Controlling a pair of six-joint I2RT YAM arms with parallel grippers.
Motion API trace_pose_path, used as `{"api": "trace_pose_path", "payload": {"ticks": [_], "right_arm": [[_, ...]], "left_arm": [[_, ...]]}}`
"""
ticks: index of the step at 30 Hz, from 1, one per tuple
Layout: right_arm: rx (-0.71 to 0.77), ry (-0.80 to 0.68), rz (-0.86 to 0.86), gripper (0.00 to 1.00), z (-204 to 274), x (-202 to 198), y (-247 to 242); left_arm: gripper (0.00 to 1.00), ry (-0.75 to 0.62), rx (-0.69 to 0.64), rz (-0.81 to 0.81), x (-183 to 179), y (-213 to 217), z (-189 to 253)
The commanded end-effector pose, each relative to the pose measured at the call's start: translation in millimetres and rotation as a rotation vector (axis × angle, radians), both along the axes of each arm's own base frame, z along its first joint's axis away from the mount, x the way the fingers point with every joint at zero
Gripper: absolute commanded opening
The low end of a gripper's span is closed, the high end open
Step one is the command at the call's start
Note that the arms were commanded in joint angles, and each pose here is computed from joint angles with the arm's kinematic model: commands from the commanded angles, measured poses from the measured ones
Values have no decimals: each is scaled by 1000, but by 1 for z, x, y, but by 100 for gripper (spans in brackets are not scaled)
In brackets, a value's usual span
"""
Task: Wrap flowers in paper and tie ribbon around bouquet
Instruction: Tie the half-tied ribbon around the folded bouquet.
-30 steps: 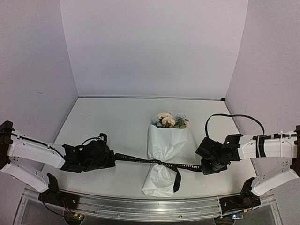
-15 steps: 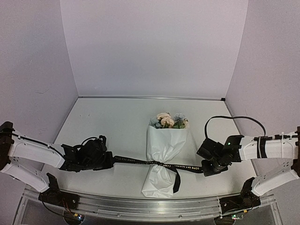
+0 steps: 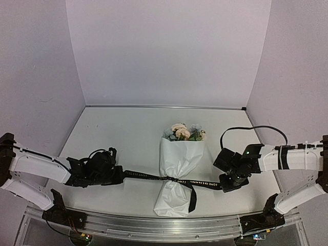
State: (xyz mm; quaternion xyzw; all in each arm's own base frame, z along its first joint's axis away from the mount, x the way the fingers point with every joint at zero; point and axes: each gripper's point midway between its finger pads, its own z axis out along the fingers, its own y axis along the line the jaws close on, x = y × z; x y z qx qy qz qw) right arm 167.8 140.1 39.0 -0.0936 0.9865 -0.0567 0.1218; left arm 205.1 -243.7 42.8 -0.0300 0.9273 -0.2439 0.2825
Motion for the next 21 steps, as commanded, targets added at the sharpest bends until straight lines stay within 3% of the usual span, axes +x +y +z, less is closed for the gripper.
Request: {"api": "trace_pose_path", "payload": {"ticks": [1, 9, 14, 15, 18, 21], "right_arm": [[-163, 92, -34, 0, -4, -16, -43], [-149, 113, -56, 0, -4, -17, -48], [-52, 153, -25, 2, 1, -19, -27], [-36, 156, -19, 8, 3, -19, -24], [13, 156, -2, 25, 12, -18, -14], [48, 150, 16, 40, 21, -17, -8]], "left_arm": [[0, 51, 130, 67, -2, 36, -32], [0, 88, 118, 68, -4, 33, -41], [1, 60, 84, -43, 0, 9, -25], [3, 48, 77, -63, 2, 4, -19], [27, 12, 82, -115, 5, -4, -1], [42, -27, 92, -171, 6, -9, 20]]}}
